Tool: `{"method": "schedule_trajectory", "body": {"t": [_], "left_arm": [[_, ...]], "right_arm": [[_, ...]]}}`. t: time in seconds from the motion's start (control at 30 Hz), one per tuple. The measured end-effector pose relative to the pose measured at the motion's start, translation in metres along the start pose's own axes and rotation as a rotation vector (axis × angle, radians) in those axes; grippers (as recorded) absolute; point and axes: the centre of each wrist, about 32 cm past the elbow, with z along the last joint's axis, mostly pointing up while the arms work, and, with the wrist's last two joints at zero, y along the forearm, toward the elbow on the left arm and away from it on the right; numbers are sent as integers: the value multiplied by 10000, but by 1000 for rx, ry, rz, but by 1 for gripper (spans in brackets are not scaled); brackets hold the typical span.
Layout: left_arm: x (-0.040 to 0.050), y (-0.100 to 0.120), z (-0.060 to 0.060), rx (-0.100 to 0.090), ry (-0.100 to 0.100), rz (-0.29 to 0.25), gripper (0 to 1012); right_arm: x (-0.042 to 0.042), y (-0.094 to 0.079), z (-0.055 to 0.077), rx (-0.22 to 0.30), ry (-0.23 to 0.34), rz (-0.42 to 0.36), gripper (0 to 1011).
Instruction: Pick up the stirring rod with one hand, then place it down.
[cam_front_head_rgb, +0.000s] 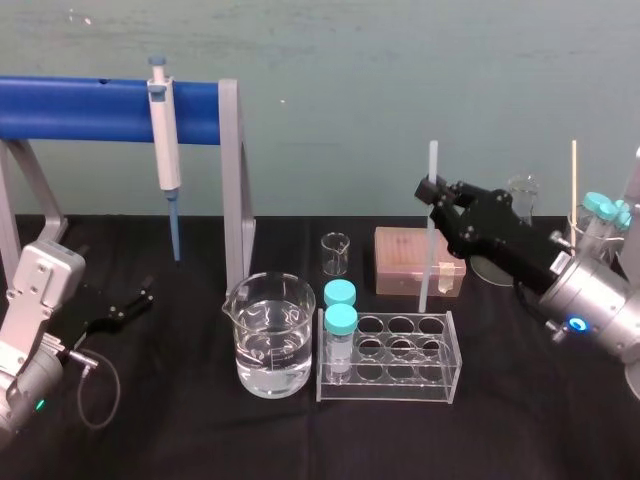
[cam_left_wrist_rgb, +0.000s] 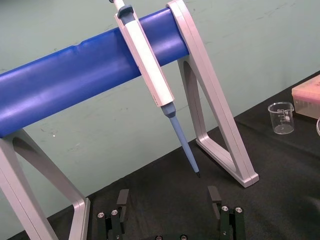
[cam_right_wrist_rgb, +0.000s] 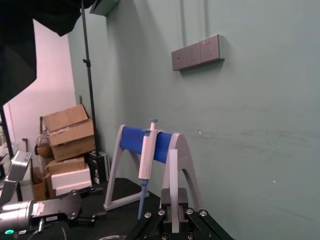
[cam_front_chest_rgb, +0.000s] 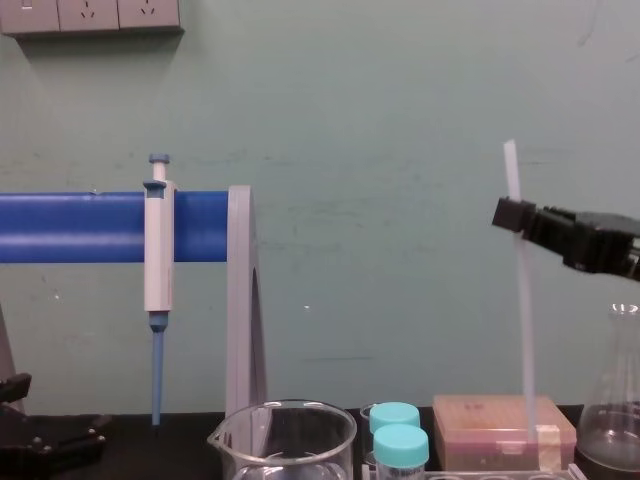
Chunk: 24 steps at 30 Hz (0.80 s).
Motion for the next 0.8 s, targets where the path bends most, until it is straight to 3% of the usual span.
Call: {"method": "schedule_trajectory", "body": {"t": [0.23, 0.8], "left_arm": [[0, 0, 0, 0, 0, 0, 1000], [0, 0, 0, 0, 0, 0, 1000]], "right_arm": [[10, 75, -147, -8, 3, 14, 71], [16, 220, -356, -65, -20, 3, 70]]}}
